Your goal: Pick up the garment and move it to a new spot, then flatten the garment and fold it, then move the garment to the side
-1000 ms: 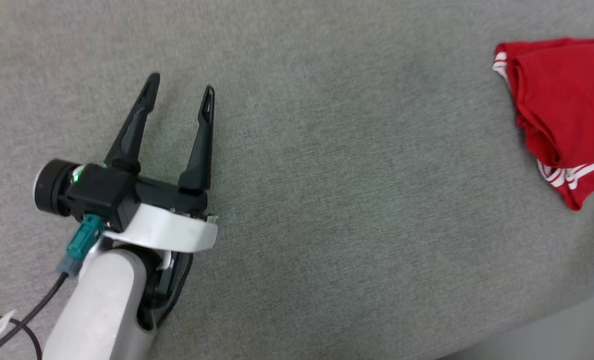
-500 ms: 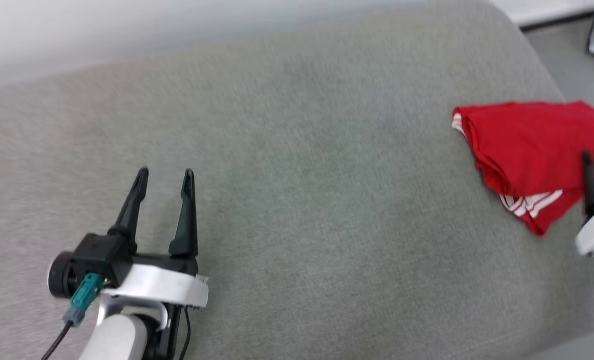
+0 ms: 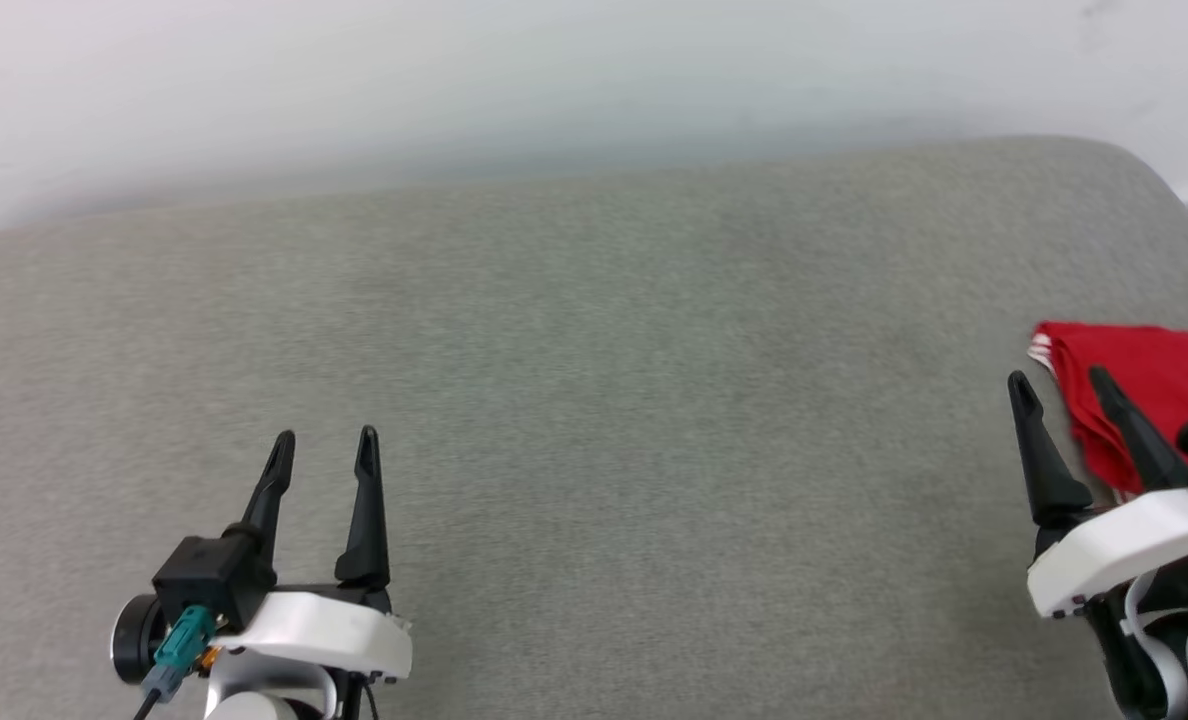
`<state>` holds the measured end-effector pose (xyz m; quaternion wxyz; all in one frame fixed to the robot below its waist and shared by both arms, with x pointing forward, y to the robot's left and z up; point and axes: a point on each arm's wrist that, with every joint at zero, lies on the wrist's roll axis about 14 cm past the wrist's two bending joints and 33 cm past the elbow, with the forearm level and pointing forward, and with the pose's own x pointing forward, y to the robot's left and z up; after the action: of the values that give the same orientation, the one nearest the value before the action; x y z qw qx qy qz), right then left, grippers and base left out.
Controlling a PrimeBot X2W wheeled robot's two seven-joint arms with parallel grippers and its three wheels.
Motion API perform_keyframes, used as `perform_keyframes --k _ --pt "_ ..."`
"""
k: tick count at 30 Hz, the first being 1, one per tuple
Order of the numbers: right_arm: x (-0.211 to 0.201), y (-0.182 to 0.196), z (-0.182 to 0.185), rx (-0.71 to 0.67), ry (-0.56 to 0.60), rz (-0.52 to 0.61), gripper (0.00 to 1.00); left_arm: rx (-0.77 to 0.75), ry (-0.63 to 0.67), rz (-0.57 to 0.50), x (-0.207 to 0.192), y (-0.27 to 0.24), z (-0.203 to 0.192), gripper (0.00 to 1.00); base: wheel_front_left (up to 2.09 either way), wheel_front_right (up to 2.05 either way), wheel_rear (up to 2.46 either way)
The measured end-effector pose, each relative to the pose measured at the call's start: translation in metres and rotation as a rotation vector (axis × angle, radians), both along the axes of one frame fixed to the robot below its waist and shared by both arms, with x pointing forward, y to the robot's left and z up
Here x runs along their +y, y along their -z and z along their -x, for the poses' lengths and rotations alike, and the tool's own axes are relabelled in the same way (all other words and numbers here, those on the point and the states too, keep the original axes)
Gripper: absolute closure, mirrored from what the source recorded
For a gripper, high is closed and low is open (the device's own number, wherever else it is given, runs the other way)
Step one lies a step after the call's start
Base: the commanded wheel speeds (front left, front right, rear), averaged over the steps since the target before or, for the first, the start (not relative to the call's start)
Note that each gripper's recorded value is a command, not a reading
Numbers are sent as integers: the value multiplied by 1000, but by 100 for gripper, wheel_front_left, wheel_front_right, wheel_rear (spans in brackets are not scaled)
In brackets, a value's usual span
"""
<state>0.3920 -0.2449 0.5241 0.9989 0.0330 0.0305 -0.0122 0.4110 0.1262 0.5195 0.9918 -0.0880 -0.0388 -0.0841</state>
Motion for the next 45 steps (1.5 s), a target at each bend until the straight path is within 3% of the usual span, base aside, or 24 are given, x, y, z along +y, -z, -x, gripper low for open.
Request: perform_keyframes --k 12,24,45 --pt "51 -22 26 -79 -109 -4 0 3 -140 -34 53 0 43 0 0 0 0" --pt "50 -27 57 -106 -78 -10 0 22 -125 -17 47 7 56 0 0 0 0" --pt "50 -30 62 -118 -68 -8 0 51 -119 -17 47 18 55 0 0 0 0"
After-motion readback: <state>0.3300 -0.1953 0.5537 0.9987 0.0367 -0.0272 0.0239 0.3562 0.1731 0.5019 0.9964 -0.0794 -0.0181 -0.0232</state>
